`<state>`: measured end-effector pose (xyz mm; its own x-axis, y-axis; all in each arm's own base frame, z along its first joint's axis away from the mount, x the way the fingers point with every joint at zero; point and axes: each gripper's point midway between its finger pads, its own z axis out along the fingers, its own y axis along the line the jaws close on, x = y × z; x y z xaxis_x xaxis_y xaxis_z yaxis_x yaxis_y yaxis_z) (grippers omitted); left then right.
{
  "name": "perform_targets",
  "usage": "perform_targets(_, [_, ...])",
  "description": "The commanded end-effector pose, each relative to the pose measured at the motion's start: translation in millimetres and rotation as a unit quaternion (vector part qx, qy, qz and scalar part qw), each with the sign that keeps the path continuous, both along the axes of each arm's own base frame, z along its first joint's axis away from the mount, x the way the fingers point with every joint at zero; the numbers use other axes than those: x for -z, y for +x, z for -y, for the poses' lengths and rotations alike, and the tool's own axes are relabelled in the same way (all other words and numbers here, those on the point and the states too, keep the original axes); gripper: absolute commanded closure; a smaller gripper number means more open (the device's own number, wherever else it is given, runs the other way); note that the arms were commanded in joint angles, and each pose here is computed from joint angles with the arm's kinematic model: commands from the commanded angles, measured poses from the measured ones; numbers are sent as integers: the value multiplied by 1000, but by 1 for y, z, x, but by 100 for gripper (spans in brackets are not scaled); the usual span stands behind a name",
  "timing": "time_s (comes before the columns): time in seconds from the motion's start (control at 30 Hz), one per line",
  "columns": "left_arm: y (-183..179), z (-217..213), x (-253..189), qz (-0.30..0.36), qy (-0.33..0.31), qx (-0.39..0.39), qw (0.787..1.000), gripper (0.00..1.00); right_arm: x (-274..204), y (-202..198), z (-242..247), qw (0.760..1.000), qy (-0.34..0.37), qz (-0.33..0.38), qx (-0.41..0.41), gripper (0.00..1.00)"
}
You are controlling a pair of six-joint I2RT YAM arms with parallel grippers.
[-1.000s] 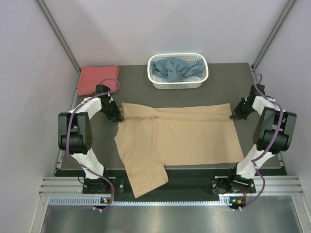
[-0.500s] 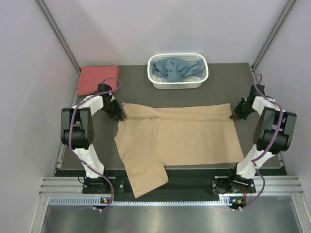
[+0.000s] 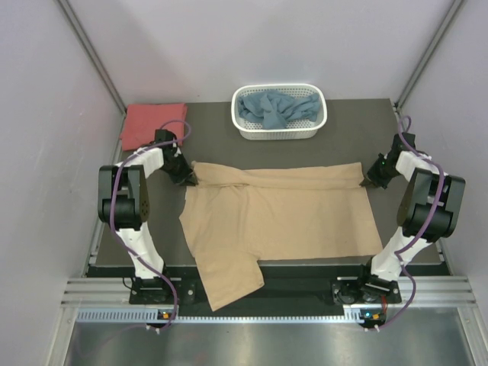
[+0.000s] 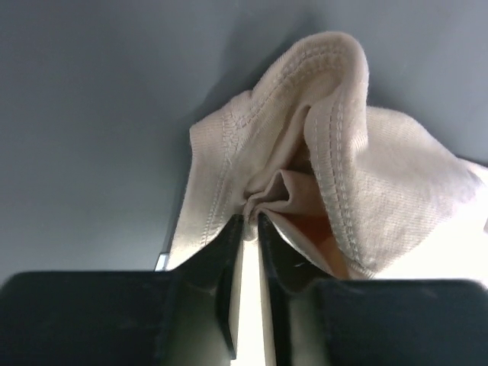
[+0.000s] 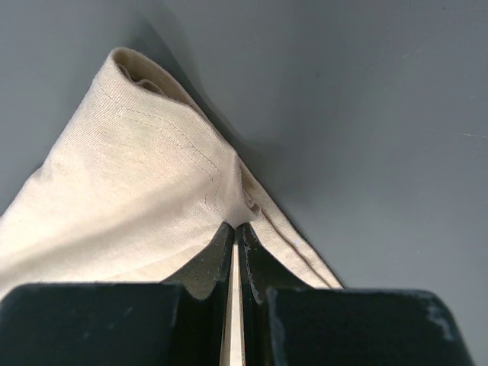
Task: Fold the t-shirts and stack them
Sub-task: Fold the tshirt
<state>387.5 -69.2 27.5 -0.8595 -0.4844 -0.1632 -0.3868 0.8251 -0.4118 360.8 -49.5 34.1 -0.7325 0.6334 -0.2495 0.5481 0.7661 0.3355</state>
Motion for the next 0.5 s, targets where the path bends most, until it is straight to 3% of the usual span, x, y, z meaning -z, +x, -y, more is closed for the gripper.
perform_targets(0.0, [19, -1, -8, 32, 5, -1, 999, 85, -4, 8, -1, 1000, -9, 14, -7, 100])
perform_targets(0.2, [18, 10, -25, 52, 12, 12, 999, 99, -3, 8, -1, 1000, -9, 13, -7, 100])
perform_targets(0.47, [-3, 8, -59, 61, 16, 16, 998, 100, -3, 10, -1, 1000, -7, 15, -8, 100])
